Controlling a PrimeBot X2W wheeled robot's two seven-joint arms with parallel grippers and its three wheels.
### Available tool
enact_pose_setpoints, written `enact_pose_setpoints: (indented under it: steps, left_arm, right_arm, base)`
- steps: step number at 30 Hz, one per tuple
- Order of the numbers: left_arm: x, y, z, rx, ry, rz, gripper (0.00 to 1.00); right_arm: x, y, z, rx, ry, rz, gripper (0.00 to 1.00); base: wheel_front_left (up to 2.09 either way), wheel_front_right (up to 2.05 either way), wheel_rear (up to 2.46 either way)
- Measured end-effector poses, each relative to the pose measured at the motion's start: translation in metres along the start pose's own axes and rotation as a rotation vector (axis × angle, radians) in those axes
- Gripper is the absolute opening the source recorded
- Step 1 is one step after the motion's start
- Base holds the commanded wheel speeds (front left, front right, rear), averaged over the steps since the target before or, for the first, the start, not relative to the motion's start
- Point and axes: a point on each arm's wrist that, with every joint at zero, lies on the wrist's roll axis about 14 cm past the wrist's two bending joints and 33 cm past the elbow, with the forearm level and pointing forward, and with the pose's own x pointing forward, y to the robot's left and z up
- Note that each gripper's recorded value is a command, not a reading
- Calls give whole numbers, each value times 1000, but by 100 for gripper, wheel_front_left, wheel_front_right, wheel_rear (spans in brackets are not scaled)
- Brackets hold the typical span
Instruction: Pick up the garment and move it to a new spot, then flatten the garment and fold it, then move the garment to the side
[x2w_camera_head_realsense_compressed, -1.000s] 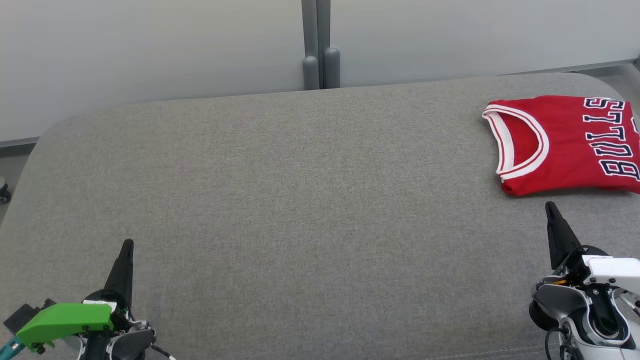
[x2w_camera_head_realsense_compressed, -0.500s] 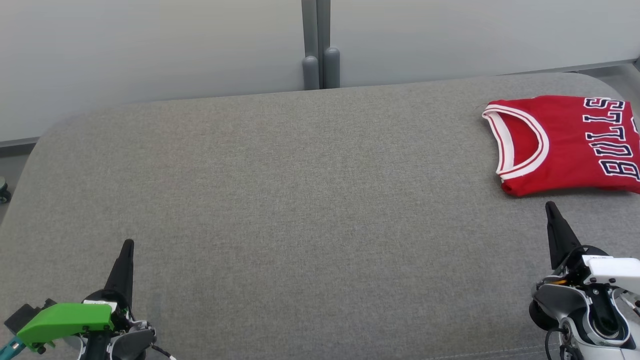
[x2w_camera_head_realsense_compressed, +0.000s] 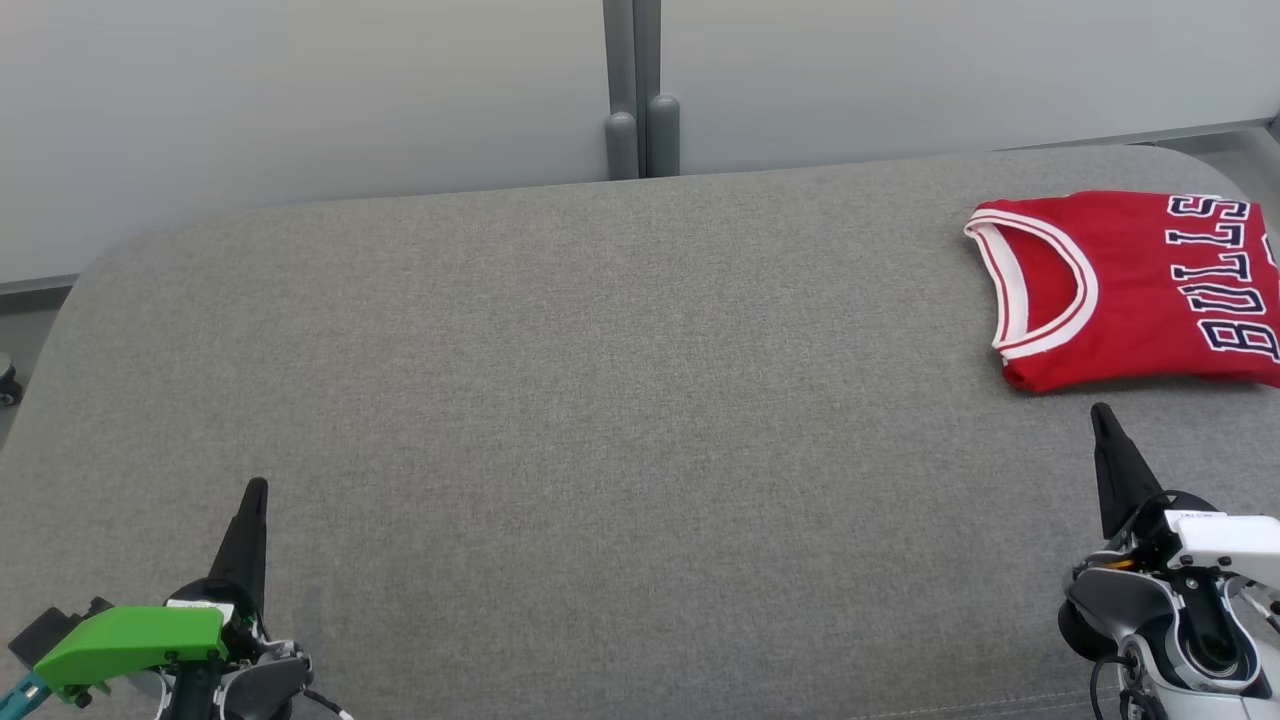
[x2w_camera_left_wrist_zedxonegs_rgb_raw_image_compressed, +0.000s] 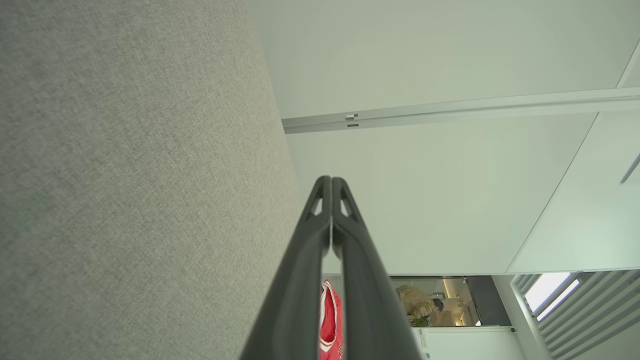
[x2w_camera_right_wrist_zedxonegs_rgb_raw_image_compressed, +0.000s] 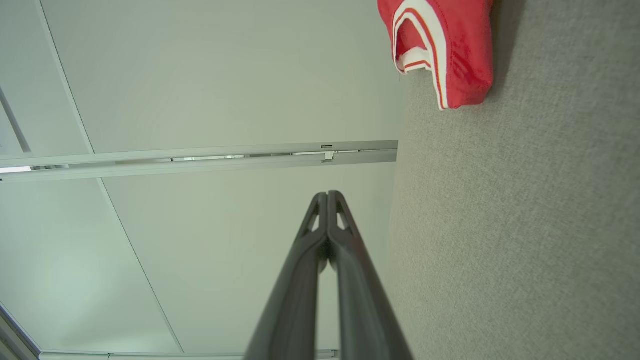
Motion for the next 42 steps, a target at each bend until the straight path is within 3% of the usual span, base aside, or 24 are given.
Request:
enact_pose_setpoints:
  steps: [42]
  left_arm:
    - [0, -1, 1, -2, -4, -2, 0]
  right_arm:
    - [0, 0, 0, 0, 0, 0, 0]
  base:
    - [0, 0, 0]
